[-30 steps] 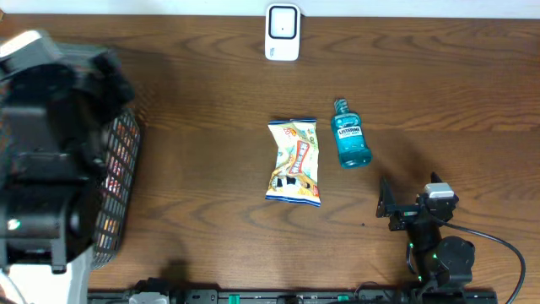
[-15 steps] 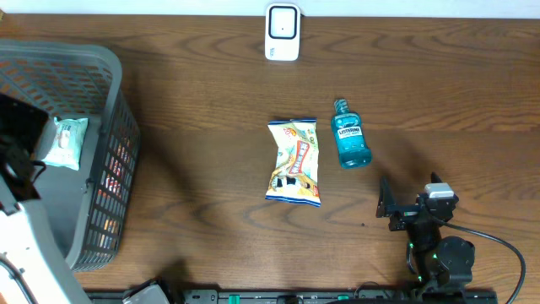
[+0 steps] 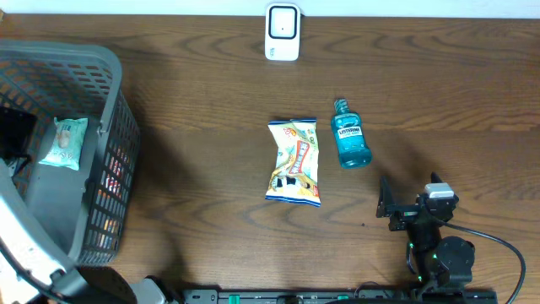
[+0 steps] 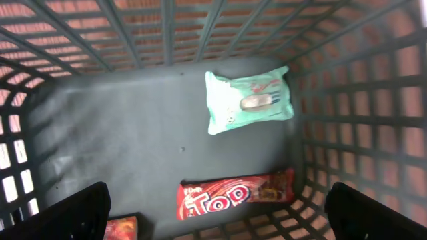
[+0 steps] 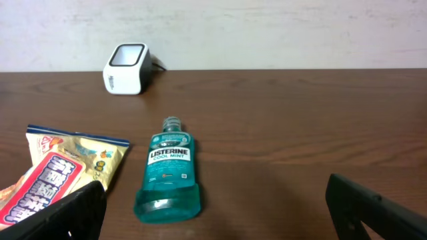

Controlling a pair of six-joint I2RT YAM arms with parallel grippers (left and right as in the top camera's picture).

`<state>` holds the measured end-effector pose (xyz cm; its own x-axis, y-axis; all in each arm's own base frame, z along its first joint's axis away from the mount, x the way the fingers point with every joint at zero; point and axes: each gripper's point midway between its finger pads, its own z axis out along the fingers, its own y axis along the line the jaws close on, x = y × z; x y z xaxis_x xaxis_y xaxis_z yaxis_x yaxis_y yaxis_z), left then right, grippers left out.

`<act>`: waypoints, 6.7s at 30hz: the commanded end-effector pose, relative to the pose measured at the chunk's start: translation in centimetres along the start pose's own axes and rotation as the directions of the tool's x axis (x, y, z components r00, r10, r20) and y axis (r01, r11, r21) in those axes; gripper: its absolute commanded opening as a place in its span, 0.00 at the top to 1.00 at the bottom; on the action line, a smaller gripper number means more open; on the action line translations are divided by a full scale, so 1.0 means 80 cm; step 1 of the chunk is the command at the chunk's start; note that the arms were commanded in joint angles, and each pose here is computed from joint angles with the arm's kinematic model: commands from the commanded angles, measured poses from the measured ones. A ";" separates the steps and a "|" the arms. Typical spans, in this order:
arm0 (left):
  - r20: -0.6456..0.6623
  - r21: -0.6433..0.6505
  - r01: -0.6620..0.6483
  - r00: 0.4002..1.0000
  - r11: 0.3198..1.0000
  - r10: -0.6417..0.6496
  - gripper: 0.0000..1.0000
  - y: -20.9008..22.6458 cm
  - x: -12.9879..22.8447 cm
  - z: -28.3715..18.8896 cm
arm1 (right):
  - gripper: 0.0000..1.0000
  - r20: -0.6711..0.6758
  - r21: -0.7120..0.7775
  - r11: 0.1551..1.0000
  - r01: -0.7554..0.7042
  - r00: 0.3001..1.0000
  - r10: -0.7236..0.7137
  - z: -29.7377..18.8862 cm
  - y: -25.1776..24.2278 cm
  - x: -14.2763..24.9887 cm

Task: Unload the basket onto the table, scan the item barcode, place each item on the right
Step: 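Lower the left gripper into the basket toward the wet-wipes pack, then grasp and lift the green wet-wipes pack with the left gripper, then carry the wet-wipes pack toward the scanner with the left gripper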

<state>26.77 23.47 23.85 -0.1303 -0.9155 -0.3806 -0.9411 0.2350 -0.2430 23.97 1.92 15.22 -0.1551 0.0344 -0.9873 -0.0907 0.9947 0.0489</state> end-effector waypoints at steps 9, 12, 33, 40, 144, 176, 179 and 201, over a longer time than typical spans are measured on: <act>-0.157 -0.108 -0.009 0.988 0.994 -0.009 0.02 0.009 0.018 0.080 | 0.01 0.003 -0.006 1.000 0.015 1.000 -0.015 0.000 0.002 0.000; -0.182 -0.128 -0.013 0.983 0.992 -0.010 0.02 0.010 0.021 0.095 | 0.01 0.002 -0.006 1.000 0.015 1.000 -0.015 0.000 0.002 0.000; -0.212 -0.141 -0.050 0.977 0.989 0.019 0.02 0.000 0.016 0.185 | 0.01 0.003 -0.006 1.000 0.015 1.000 -0.015 0.000 0.002 0.000; -0.252 -0.163 -0.070 0.967 0.984 0.027 0.02 0.000 0.030 0.231 | 0.01 0.002 -0.006 1.000 0.015 1.000 -0.015 0.000 0.002 0.000; 0.447 0.269 -0.556 0.796 0.787 0.409 0.89 -0.111 -0.017 -0.104 | 0.01 0.002 -0.006 1.000 0.015 1.000 -0.015 0.000 0.002 0.000; 0.502 0.629 -0.770 0.509 0.109 0.699 0.89 -0.216 0.302 -0.250 | 0.01 0.002 -0.006 1.000 0.015 1.000 -0.015 0.000 0.002 0.000; 0.477 0.601 -0.792 0.464 0.108 0.747 0.89 -0.222 0.327 -0.230 | 0.01 0.002 -0.006 1.000 0.015 1.000 -0.015 0.000 0.002 0.000; 0.197 0.457 -0.889 0.118 0.015 0.973 0.89 -0.229 0.500 -0.055 | 0.01 0.002 -0.006 1.000 0.015 1.000 -0.015 0.000 0.002 0.000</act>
<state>37.13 -19.00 18.33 -0.8548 0.1851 -0.4848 0.2612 0.9607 -0.0937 23.97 1.92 15.24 -0.1544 0.0348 -0.9874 -0.0906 0.9947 0.0492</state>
